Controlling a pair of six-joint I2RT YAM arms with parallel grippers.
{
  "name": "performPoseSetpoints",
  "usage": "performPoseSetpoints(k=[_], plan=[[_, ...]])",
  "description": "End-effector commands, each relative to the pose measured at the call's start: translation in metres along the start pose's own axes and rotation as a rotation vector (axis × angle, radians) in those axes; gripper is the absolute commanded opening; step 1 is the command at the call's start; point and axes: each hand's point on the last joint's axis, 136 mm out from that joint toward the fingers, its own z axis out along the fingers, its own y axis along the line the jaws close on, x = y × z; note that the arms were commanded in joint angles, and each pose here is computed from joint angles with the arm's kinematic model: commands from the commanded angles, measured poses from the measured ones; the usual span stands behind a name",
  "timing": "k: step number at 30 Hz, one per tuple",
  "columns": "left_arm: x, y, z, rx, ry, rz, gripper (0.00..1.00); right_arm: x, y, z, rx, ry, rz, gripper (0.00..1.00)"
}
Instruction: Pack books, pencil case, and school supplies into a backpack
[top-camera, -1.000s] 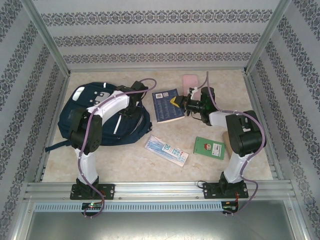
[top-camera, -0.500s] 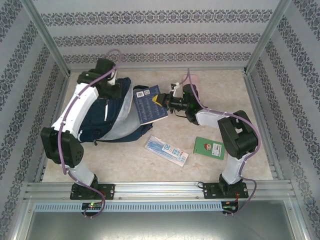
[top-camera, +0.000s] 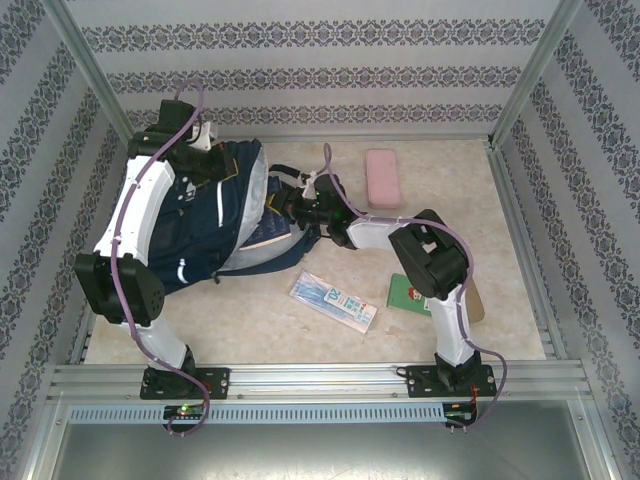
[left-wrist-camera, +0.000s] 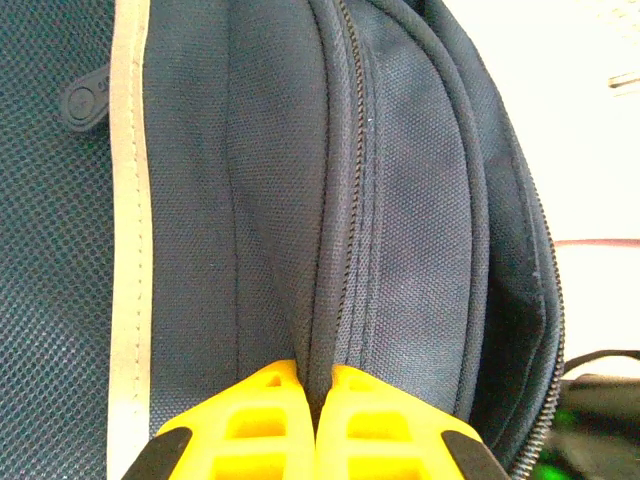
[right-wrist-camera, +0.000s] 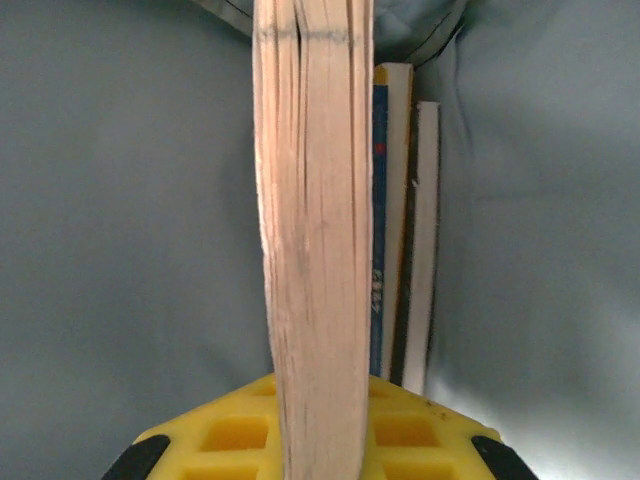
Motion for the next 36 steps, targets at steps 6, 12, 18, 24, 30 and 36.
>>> performPoseSetpoints(k=[6, 12, 18, 24, 30, 36], plan=[[-0.029, -0.069, -0.034, 0.286, -0.098, 0.026, 0.0, -0.008, 0.027, 0.056, -0.093, -0.105, -0.006, 0.0], [-0.027, -0.069, -0.03, 0.299, -0.086, 0.012, 0.0, 0.007, 0.016, 0.104, -0.043, -0.082, -0.021, 0.01], [-0.027, -0.068, -0.029, 0.297, -0.086, 0.016, 0.0, 0.033, 0.004, 0.125, 0.081, -0.009, -0.094, 0.35], [-0.029, -0.063, -0.034, 0.29, -0.098, 0.014, 0.0, 0.035, -0.001, 0.103, 0.188, 0.009, -0.173, 0.52], [-0.033, -0.058, -0.041, 0.291, -0.114, 0.011, 0.0, 0.039, 0.003, 0.08, 0.242, 0.031, -0.226, 0.56], [-0.031, -0.055, -0.042, 0.295, -0.108, 0.003, 0.0, 0.04, -0.001, 0.067, 0.246, 0.044, -0.22, 0.5]])
